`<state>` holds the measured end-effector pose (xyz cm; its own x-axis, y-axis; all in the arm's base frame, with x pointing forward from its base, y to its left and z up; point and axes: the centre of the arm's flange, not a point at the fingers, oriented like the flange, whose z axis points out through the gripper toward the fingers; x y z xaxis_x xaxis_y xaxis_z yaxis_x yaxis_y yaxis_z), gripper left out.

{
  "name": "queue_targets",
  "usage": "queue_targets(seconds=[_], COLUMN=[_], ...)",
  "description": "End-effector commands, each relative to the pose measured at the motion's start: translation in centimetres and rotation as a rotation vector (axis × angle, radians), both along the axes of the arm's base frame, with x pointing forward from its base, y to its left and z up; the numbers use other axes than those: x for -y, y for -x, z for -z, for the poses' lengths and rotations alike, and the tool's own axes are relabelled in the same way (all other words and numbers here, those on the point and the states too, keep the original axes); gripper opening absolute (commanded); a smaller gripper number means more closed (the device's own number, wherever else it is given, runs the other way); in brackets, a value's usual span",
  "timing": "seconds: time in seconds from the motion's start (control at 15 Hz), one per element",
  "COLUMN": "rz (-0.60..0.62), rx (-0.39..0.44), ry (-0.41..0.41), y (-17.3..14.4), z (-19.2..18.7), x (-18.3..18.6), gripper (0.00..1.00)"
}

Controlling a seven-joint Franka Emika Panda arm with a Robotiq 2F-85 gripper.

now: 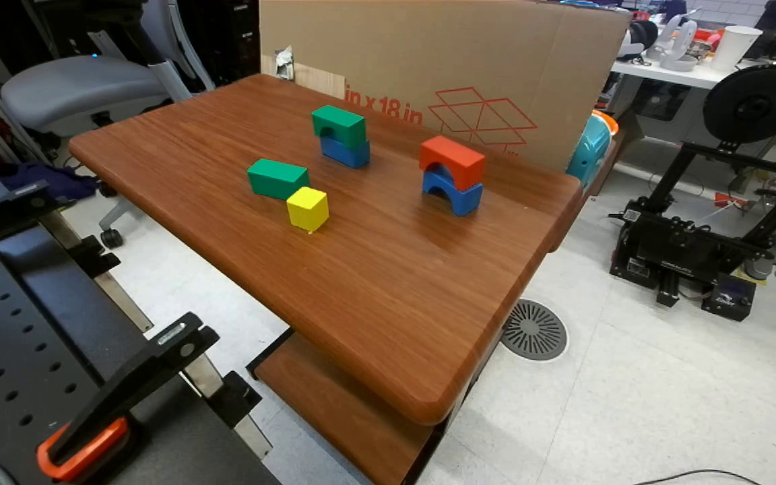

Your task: Pick up the orange object and put it on top of the green object

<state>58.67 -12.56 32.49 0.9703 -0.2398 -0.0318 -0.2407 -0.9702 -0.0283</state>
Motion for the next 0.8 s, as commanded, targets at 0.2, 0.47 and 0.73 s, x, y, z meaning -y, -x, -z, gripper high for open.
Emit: queue_targets(seconds=[0.2,0.47,0.73], rz=[-0.051,-0.095,-0.164], rx=[-0.023,-0.047,-0.056], ry=[0.039,0.044,0.056], y=[-3.6,-4.8,-5.6], z=[4.5,7.3,9.5], x=[3.7,4.7,4.5], gripper=[1.00,1.00,1.00])
